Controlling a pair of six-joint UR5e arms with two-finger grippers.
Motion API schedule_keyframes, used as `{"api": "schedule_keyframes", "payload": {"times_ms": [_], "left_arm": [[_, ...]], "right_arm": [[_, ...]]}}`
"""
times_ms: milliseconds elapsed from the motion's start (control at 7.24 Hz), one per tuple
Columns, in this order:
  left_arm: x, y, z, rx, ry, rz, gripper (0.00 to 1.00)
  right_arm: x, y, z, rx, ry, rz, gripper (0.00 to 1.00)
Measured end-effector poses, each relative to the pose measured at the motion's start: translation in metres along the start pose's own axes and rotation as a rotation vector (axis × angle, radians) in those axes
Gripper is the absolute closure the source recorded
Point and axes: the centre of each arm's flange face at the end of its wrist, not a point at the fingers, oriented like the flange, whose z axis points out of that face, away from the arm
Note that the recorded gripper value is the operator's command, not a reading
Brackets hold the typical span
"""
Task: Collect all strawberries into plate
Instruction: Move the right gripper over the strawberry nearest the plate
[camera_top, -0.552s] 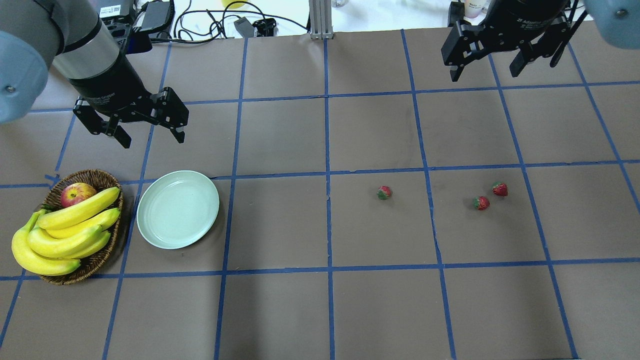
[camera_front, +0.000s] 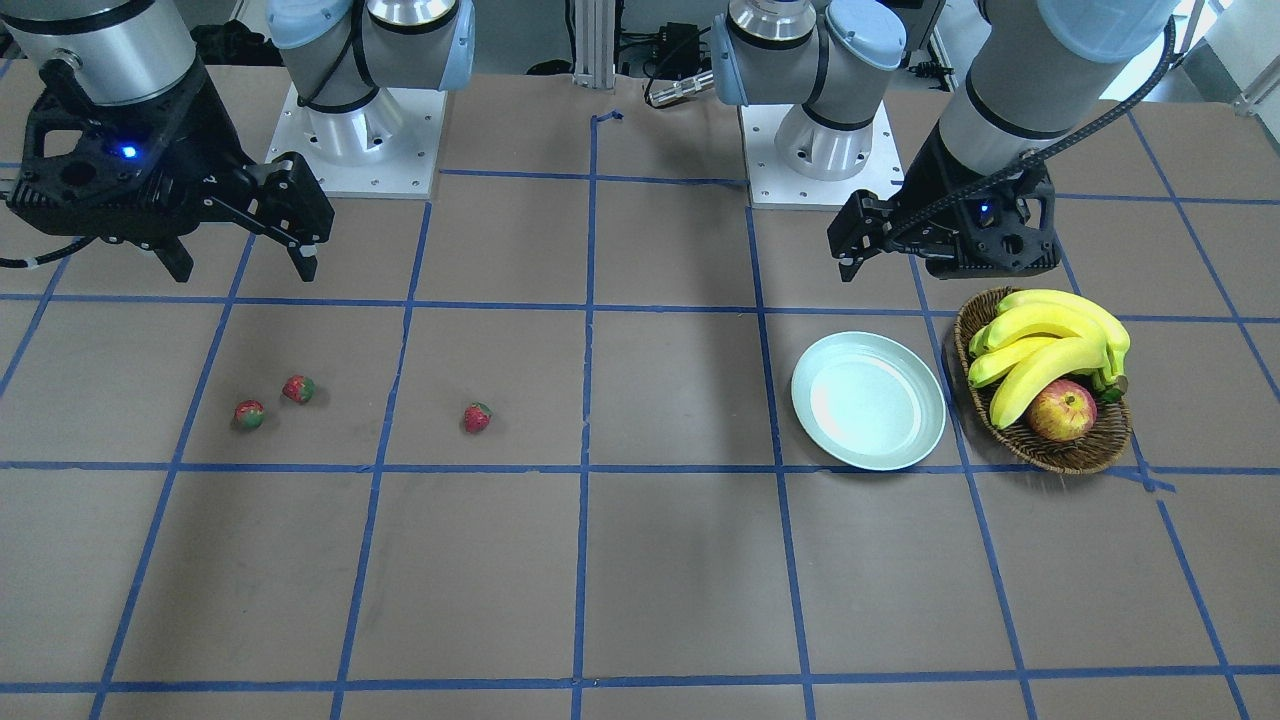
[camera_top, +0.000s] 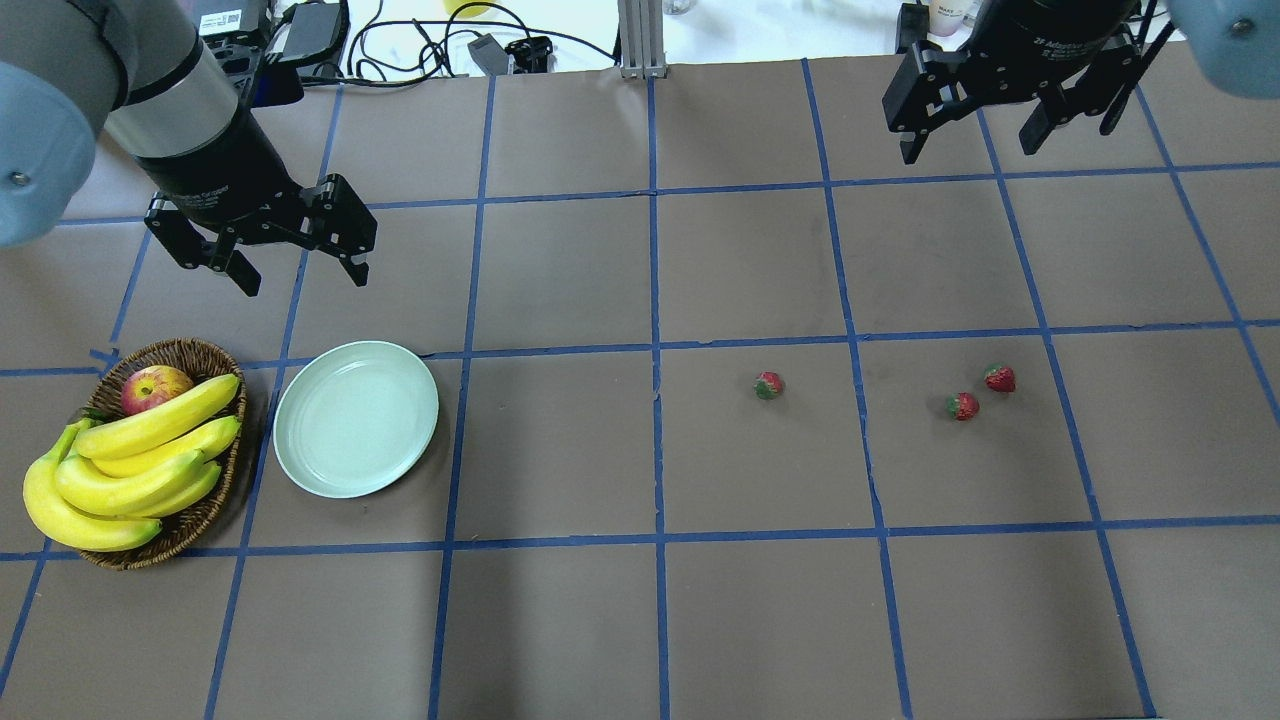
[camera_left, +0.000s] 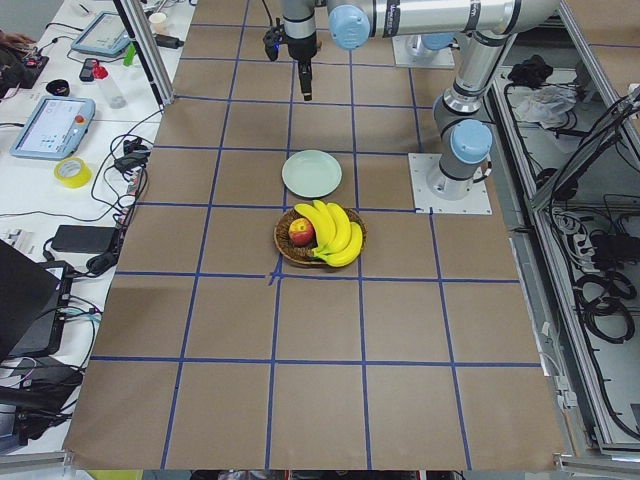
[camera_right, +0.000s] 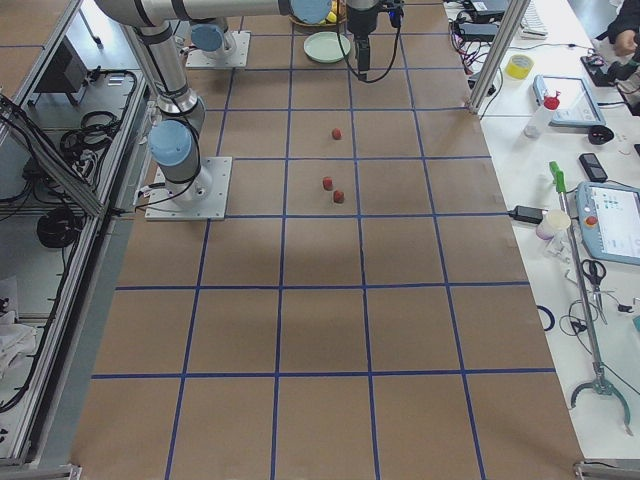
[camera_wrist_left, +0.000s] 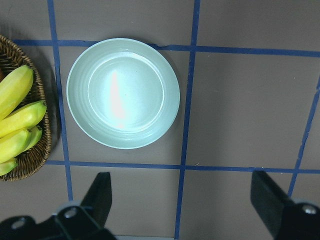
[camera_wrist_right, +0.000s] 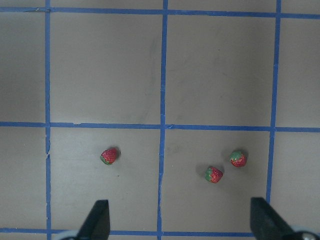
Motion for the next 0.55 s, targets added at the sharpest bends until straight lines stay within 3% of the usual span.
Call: {"api": "schedule_keyframes", "payload": {"times_ms": [276, 552], "left_arm": [[-0.007, 0.006, -0.012, 0.020, -0.070, 0.000, 0.00], [-0.009, 0.017, -0.023, 0.024, -0.099, 0.001, 0.00]], "right_arm": [[0.000, 0.000, 0.001, -0.010, 0.002, 0.001, 0.00], [0.001, -0.004, 0.015, -0.064, 0.003, 0.007, 0.00]]}}
